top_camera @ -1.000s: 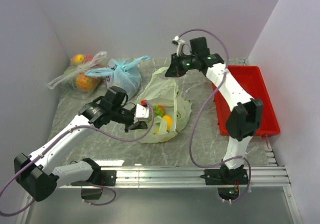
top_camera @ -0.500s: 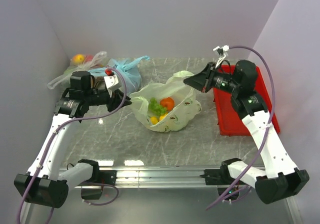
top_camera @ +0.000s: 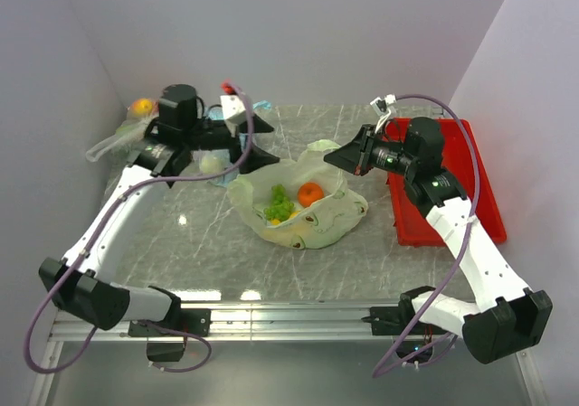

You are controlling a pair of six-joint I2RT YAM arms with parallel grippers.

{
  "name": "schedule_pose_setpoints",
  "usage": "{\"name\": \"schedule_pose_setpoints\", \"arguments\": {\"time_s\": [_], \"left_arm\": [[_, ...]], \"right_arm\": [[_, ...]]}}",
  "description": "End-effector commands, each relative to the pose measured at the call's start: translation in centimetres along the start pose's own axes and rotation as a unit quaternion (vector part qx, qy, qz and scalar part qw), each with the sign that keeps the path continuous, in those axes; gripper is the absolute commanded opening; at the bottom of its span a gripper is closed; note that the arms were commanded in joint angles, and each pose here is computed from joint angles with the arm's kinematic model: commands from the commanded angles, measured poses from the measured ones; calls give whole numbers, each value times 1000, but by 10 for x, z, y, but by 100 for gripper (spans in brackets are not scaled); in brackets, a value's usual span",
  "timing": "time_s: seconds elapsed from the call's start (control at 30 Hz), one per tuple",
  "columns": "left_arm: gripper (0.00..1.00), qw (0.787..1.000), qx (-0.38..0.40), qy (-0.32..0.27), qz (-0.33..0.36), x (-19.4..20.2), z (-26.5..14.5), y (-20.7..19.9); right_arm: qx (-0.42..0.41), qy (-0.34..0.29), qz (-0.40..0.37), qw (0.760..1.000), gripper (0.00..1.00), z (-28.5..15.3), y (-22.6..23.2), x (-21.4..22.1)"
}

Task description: Place the fake fruits into the plastic bag and tie a complex knot

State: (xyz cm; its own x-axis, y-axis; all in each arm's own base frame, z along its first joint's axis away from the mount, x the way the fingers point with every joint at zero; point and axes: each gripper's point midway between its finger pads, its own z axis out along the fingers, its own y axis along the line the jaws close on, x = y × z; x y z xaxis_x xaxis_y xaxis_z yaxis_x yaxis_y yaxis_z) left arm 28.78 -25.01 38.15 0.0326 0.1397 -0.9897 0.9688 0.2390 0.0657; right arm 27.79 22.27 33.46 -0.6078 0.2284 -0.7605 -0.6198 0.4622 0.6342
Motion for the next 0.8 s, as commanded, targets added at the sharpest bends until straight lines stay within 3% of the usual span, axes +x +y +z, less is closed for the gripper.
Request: {"name": "schedule_pose_setpoints", "arguments": {"time_s": [0.0, 0.23, 0.47, 0.63, 0.7, 0.73, 0.77], "left_arm": [[82, 998, -7, 3, 58, -5, 24, 5], [83, 992, 33, 8, 119, -2, 72, -2], [70, 986, 52, 6, 161, -10, 100, -13], [46, 982, 93, 9, 161, -4, 111, -30], [26, 983, 106, 3, 150, -5, 113, -37], [18, 983, 109, 1, 146, -7, 113, -38], [12, 983, 124, -5, 138, -8, 111, -43]], "right_arm": [[-30, -26, -68, 997, 0, -7, 25, -15], [-29, -13, -111, 993, 0, -10, 30, -9], [-27, -2, -133, 991, 0, -5, 34, -2], [-35, -3, -131, 991, 0, -3, 37, -2], [-38, -2, -137, 990, 1, -4, 40, -2], [-28, 11, -146, 989, 6, -5, 34, 3], [-9, 10, -156, 988, 17, -8, 28, 2]]}}
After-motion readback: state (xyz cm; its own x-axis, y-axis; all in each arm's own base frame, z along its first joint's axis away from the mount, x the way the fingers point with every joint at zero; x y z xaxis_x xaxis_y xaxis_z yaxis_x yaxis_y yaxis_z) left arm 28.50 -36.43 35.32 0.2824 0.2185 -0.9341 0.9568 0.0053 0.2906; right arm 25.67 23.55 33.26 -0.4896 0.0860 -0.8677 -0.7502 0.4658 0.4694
